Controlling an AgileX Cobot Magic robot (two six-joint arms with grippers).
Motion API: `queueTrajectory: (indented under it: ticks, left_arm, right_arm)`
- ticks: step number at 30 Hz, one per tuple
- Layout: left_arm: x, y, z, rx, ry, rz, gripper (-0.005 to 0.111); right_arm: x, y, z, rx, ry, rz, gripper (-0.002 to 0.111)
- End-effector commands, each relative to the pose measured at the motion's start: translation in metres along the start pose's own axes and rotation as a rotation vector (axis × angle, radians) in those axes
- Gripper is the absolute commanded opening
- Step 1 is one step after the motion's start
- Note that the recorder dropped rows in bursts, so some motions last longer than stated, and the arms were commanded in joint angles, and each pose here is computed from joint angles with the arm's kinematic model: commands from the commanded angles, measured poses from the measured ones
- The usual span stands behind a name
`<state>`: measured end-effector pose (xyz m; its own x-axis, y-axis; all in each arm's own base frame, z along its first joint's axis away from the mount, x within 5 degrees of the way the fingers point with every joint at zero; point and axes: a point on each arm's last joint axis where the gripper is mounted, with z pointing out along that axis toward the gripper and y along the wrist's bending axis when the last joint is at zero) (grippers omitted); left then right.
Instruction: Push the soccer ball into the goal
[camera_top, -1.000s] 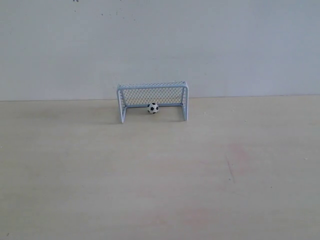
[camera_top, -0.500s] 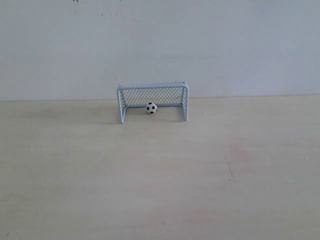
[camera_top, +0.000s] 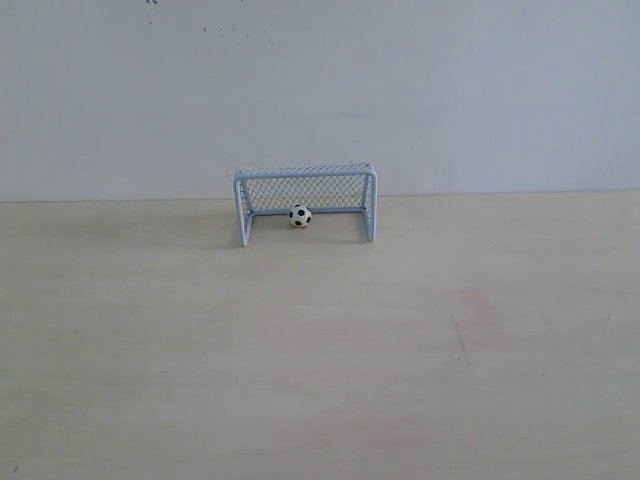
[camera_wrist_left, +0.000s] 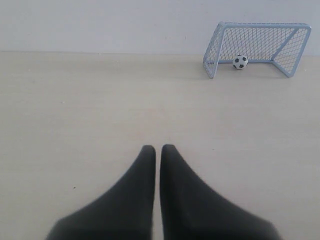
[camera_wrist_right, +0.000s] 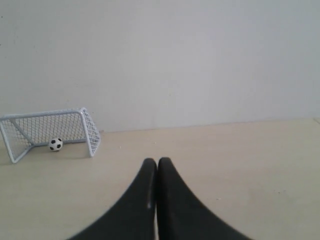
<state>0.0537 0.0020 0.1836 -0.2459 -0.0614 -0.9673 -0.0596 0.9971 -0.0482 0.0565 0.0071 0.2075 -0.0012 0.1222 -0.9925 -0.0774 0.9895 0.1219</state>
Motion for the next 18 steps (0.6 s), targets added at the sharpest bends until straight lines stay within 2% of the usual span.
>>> queueTrajectory:
  ticks: [1,10,18]
  left_arm:
    - [0.001,0.0,0.0,0.002,-0.002,0.001,0.004]
    - [0.001,0.0,0.0,0.002,-0.002,0.001,0.004]
    - [0.001,0.0,0.0,0.002,-0.002,0.001,0.004]
  right_arm:
    - [0.004,-0.002,0.0,0.017,0.024,-0.087,0.0]
    - [0.021,-0.012,-0.003,0.124,0.226,-0.069,0.0]
    - [0.022,-0.012,-0.003,0.125,0.235,-0.071,0.0]
